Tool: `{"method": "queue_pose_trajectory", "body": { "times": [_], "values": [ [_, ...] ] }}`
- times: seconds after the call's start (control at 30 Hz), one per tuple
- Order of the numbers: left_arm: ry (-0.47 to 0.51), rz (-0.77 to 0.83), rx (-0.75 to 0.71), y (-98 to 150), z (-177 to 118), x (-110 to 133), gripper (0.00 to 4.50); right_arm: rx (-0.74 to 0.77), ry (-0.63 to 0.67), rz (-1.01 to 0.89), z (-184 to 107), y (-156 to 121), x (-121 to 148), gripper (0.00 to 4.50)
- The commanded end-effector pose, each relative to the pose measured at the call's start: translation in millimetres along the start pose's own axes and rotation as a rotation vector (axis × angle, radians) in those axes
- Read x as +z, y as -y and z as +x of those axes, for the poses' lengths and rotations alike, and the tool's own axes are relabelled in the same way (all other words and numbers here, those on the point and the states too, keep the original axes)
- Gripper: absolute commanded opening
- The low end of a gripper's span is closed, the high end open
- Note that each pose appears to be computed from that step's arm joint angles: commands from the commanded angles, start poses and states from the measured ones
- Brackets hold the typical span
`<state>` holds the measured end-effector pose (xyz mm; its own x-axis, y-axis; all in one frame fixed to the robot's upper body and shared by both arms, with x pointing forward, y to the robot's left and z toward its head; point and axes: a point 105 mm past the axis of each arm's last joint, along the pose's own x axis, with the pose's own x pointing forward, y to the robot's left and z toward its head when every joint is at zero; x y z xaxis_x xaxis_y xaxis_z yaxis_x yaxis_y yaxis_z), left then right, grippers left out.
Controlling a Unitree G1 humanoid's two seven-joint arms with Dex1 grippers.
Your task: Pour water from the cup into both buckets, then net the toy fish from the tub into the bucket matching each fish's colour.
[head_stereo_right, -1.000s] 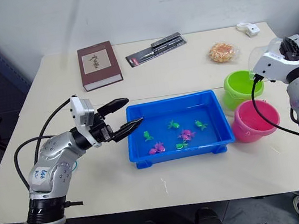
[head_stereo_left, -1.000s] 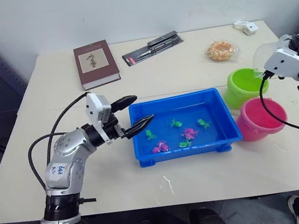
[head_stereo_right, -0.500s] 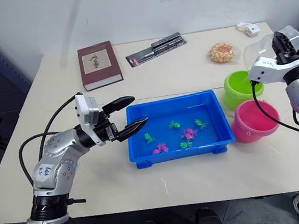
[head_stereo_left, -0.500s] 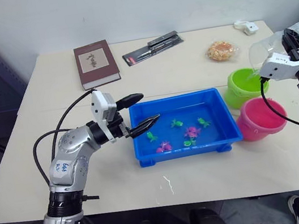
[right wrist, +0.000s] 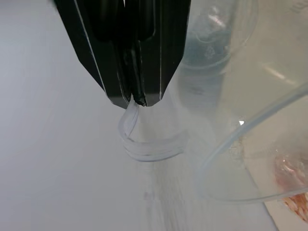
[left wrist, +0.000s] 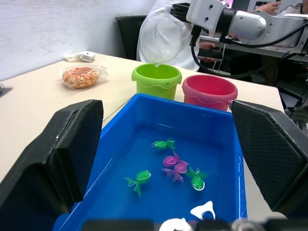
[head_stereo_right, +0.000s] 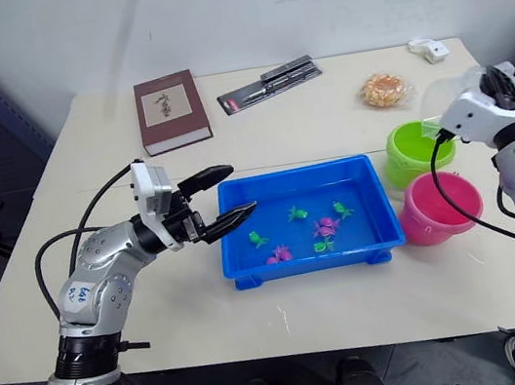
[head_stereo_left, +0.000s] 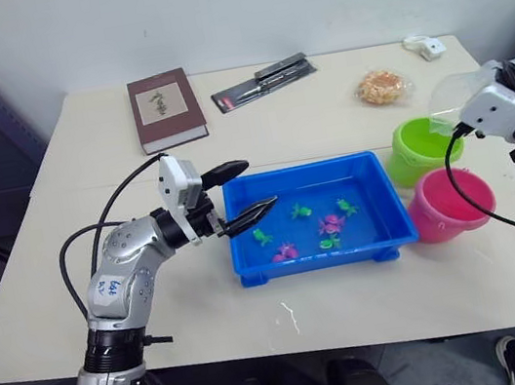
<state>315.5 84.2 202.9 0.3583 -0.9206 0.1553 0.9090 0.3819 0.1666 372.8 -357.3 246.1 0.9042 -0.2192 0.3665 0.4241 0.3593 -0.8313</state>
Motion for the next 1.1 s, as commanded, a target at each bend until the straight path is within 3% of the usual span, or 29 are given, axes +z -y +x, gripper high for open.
{"method": "queue_pose_trajectory", "body": {
  "times": [0.03,0.17,0.3,0.43,0.7,0.97,1.1],
  "values": [
    [0.047,0.054,-0.044,5.9,6.3,14.2,4.5,-0.189,-0.096,0.384,-4.8,49.0,-23.2,0.04],
    [0.06,0.056,-0.13,16.2,4.7,22.0,4.5,-0.199,-0.202,0.746,-20.5,53.2,-53.6,0.04],
    [0.007,0.074,-0.294,34.4,-7.5,30.2,4.5,-0.32,-0.328,1.099,-63.3,57.2,-98.2,0.04],
    [-0.02,0.061,-0.394,49.7,-10.6,35.2,4.5,-0.336,-0.478,1.313,-98.8,19.6,-121.8,0.04],
    [-0.024,0.043,-0.431,58.5,-7.8,33.7,4.5,-0.32,-0.565,1.33,-122.3,-32.9,-130.9,0.04],
    [-0.004,0.081,-0.425,58.1,-3.3,41.3,4.5,-0.277,-0.606,1.316,-134.6,-57.7,-129.7,0.04],
    [-0.01,0.075,-0.413,57.1,-5.7,39.4,4.5,-0.287,-0.633,1.312,-145.7,-59.0,-132.8,1.5]
  ]
}}
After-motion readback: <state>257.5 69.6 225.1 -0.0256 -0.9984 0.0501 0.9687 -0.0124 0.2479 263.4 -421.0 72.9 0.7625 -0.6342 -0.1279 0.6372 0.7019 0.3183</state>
